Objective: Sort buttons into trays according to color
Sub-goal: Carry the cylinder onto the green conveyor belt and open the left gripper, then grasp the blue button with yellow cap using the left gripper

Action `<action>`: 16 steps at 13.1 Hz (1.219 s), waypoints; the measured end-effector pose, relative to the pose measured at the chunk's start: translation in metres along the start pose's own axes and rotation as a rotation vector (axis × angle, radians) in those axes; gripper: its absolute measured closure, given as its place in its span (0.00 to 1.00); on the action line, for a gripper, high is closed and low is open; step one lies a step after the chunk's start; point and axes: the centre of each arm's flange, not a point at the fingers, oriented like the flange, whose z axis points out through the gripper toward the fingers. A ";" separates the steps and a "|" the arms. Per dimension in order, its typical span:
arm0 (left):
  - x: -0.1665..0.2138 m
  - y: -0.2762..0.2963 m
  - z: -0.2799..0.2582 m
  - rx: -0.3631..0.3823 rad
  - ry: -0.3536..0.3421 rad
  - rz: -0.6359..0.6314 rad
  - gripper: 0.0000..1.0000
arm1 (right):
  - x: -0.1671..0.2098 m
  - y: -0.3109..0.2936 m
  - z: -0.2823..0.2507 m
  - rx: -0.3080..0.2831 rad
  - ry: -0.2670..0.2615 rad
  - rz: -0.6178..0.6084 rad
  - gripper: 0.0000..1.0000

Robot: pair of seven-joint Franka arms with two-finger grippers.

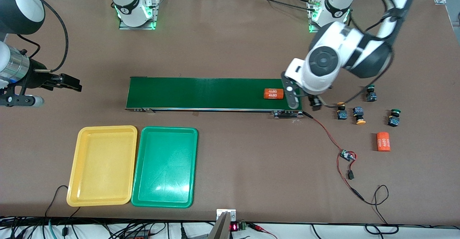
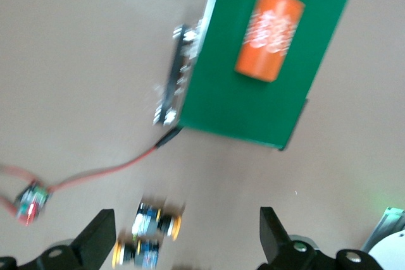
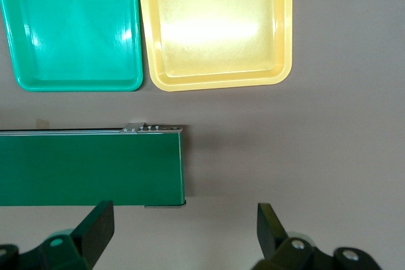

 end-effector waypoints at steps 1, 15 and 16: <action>-0.013 -0.013 -0.007 -0.001 0.007 -0.095 0.00 | 0.000 0.000 0.000 0.000 0.000 -0.003 0.00; -0.147 -0.138 0.041 -0.110 0.046 -0.984 0.00 | 0.000 0.000 0.000 0.000 -0.002 -0.007 0.00; -0.144 -0.135 0.061 -0.128 0.038 -1.034 0.00 | 0.000 0.000 0.000 0.000 -0.002 -0.006 0.00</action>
